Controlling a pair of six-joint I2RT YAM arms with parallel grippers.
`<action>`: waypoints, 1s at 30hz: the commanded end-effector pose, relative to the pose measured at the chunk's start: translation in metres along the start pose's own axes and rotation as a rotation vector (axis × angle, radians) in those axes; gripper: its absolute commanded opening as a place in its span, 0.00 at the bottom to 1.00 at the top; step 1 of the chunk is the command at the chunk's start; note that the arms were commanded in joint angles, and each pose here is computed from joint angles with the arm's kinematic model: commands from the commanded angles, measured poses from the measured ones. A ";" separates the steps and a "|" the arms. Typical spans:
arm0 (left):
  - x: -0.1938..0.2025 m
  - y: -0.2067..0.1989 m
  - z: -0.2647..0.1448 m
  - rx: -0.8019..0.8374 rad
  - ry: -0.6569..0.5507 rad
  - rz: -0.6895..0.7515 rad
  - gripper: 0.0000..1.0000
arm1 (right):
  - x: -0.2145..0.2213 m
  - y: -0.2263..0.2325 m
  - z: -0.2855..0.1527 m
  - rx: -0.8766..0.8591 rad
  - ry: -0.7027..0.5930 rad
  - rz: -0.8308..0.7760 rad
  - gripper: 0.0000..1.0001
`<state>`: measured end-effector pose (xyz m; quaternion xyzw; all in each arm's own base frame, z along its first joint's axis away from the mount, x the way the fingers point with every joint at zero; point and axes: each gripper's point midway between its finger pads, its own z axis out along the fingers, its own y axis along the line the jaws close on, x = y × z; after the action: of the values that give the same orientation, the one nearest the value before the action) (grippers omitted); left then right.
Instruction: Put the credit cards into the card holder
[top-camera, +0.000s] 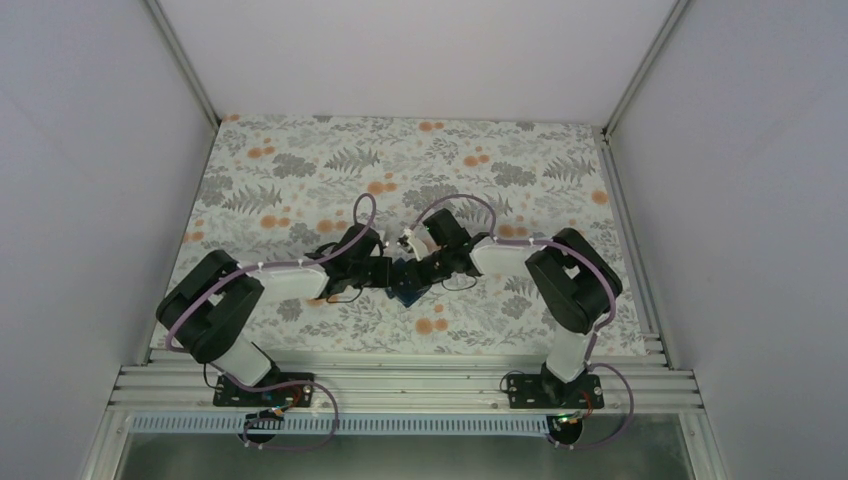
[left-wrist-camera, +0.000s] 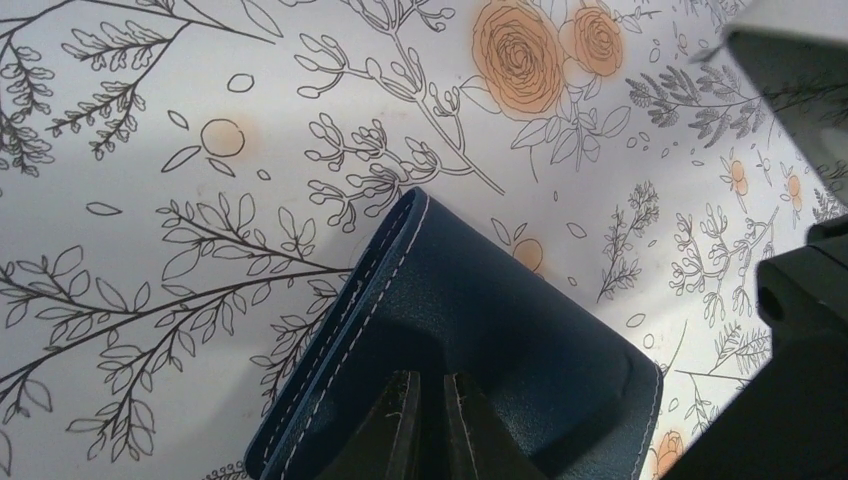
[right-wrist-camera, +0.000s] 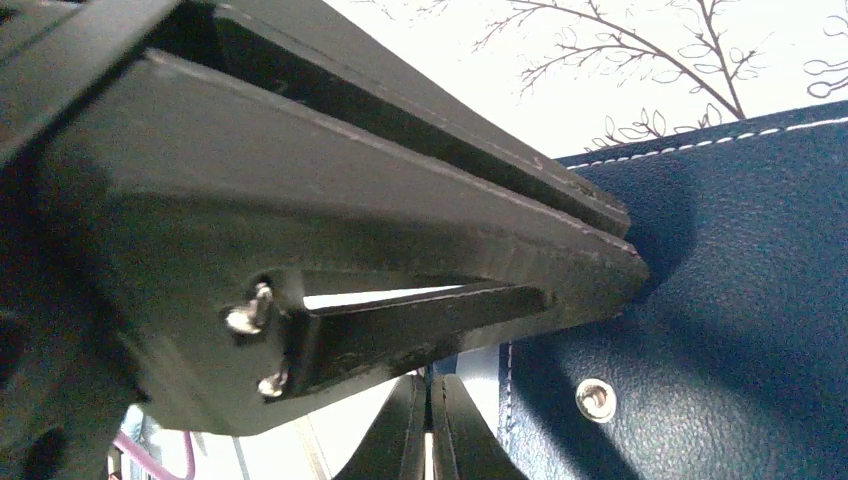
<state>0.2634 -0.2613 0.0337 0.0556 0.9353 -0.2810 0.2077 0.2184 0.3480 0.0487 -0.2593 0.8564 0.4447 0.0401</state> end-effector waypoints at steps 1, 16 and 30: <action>-0.005 -0.003 0.003 0.021 -0.018 0.014 0.09 | -0.009 0.014 -0.013 0.025 -0.020 0.029 0.05; 0.001 0.004 0.006 0.013 -0.012 0.015 0.09 | -0.006 -0.021 -0.030 0.242 -0.048 0.153 0.04; 0.010 0.012 0.012 -0.009 0.012 0.029 0.09 | -0.026 -0.036 -0.037 0.301 -0.079 0.131 0.04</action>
<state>0.2687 -0.2659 0.0315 0.0631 0.9280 -0.2915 0.2235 0.2479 0.3130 0.0450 -0.1725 0.9249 0.3338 0.0587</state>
